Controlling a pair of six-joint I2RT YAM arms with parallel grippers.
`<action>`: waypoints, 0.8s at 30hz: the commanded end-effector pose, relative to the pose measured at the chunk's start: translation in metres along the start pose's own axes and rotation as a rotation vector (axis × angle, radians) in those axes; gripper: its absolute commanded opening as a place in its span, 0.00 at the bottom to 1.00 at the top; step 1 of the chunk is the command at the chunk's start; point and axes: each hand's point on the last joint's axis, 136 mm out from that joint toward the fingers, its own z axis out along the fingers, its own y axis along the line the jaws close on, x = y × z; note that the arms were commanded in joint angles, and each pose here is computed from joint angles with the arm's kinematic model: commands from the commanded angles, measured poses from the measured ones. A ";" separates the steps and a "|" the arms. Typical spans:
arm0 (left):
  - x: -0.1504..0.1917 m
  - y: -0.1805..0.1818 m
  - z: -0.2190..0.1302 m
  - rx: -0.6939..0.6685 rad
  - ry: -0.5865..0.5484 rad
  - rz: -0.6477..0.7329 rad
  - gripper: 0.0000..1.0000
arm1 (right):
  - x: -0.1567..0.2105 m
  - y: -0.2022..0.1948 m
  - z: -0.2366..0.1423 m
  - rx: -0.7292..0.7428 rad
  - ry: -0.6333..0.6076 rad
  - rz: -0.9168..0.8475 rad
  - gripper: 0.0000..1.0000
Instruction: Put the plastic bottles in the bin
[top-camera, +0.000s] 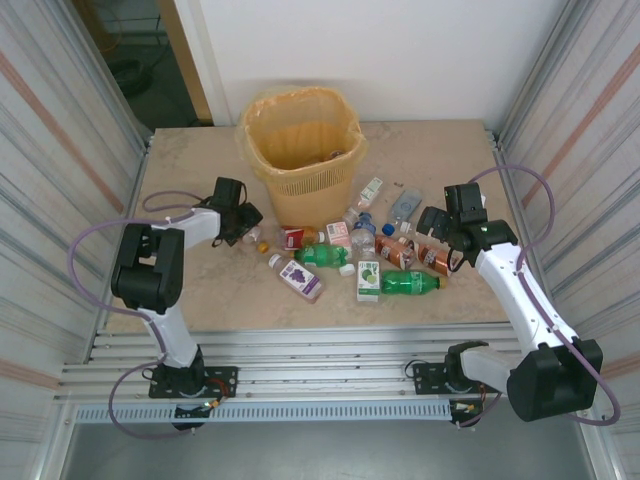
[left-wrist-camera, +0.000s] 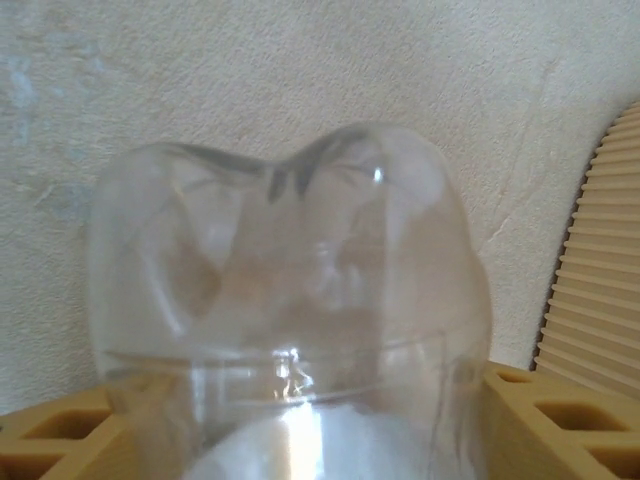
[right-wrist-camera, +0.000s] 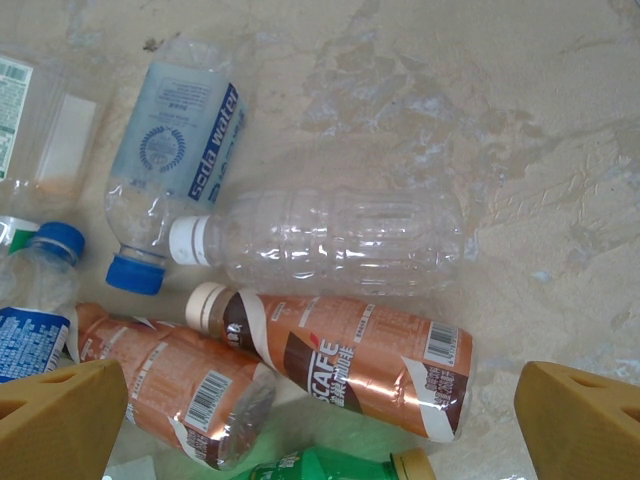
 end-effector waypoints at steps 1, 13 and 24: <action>0.001 0.033 0.003 -0.092 -0.006 -0.030 0.65 | -0.001 0.004 -0.002 -0.010 0.000 -0.002 0.98; -0.013 0.033 -0.017 -0.033 -0.050 -0.040 0.49 | -0.002 0.007 -0.001 -0.017 0.004 -0.005 0.98; -0.037 0.007 -0.082 0.085 -0.161 0.033 0.49 | 0.000 0.005 -0.002 -0.009 -0.001 -0.004 0.98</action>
